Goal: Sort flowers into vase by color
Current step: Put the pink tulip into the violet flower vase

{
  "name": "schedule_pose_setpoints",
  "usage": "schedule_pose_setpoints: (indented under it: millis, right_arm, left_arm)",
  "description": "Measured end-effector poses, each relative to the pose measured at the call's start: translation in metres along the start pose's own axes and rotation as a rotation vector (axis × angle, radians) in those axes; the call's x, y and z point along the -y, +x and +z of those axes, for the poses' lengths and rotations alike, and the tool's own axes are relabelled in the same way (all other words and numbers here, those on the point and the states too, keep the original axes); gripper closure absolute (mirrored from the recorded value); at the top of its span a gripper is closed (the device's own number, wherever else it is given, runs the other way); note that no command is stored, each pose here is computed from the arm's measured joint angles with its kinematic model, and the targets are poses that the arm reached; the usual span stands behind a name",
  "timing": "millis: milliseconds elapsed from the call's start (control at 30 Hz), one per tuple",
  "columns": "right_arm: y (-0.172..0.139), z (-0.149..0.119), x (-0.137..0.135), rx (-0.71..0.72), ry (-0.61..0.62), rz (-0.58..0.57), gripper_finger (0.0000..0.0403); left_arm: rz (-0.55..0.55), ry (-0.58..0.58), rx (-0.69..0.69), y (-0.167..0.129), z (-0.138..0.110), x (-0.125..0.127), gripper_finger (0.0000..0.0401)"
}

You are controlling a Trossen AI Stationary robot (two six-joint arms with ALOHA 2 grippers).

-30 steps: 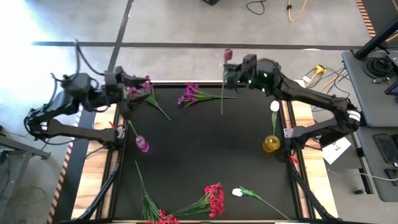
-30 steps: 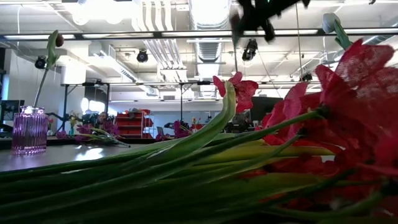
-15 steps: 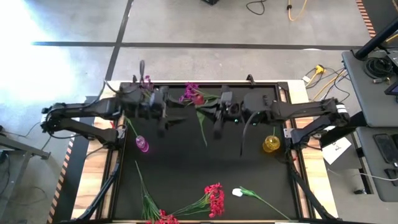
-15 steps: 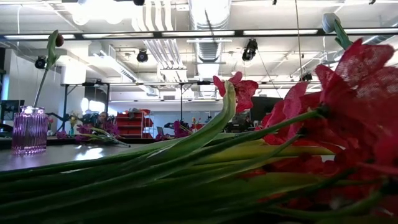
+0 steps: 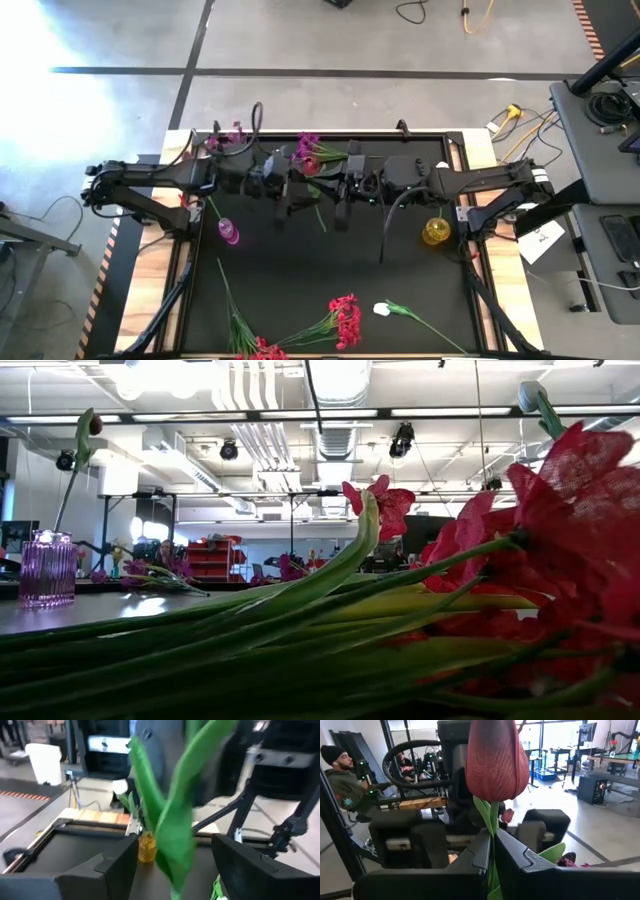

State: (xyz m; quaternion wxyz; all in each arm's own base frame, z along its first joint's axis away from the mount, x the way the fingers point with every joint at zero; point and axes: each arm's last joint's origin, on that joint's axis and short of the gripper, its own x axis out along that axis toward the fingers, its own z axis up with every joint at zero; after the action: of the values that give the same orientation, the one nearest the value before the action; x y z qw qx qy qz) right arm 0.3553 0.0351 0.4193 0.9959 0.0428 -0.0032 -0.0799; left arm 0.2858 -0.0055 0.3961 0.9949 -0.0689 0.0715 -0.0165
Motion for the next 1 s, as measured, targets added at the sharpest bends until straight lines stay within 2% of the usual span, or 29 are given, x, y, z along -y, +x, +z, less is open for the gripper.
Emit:
schedule_pose_setpoints:
  millis: [67, 167, 333, 400, 500, 600, 767, 867, 1000]
  right_arm:
    - [0.000, 0.000, -0.001, 0.003, -0.008, 0.002, 0.0390]
    - [0.000, 0.000, -0.001, 0.004, -0.008, 0.002, 0.0390]
    - [0.000, 0.000, 0.000, 0.001, -0.020, -0.004, 0.0387]
    - [0.001, -0.001, -0.001, 0.000, -0.017, -0.006, 0.0372]
    - [0.001, -0.001, -0.001, 0.000, 0.021, -0.006, 0.0325]
    - [0.000, 0.001, 0.000, 0.011, 0.065, -0.004, 0.0258]
    - [-0.008, 0.012, -0.005, 0.071, 0.045, 0.017, 0.0161]
    - [-0.017, 0.017, -0.007, 0.068, 0.029, 0.029, 0.0123]
    - [-0.024, 0.013, -0.010, -0.011, 0.010, 0.036, 0.0092]
  left_arm:
    - [0.018, -0.002, -0.024, 0.003, 0.000, -0.001, 0.0181]
    - [0.023, -0.013, -0.038, 0.006, 0.000, -0.001, 0.0226]
    - [0.024, -0.049, -0.032, 0.005, 0.002, -0.001, 0.0354]
    - [0.024, -0.042, -0.028, 0.002, 0.003, -0.001, 0.0388]
    - [0.023, -0.018, -0.021, -0.007, 0.007, 0.000, 0.0386]
    - [0.019, -0.011, -0.037, -0.019, 0.010, 0.003, 0.0395]
    - [0.014, 0.057, -0.134, -0.047, 0.005, 0.015, 0.0399]
    - [0.035, 0.128, -0.194, -0.066, -0.004, 0.026, 0.0400]
    - [0.056, 0.161, -0.223, -0.091, -0.024, 0.039, 0.0400]
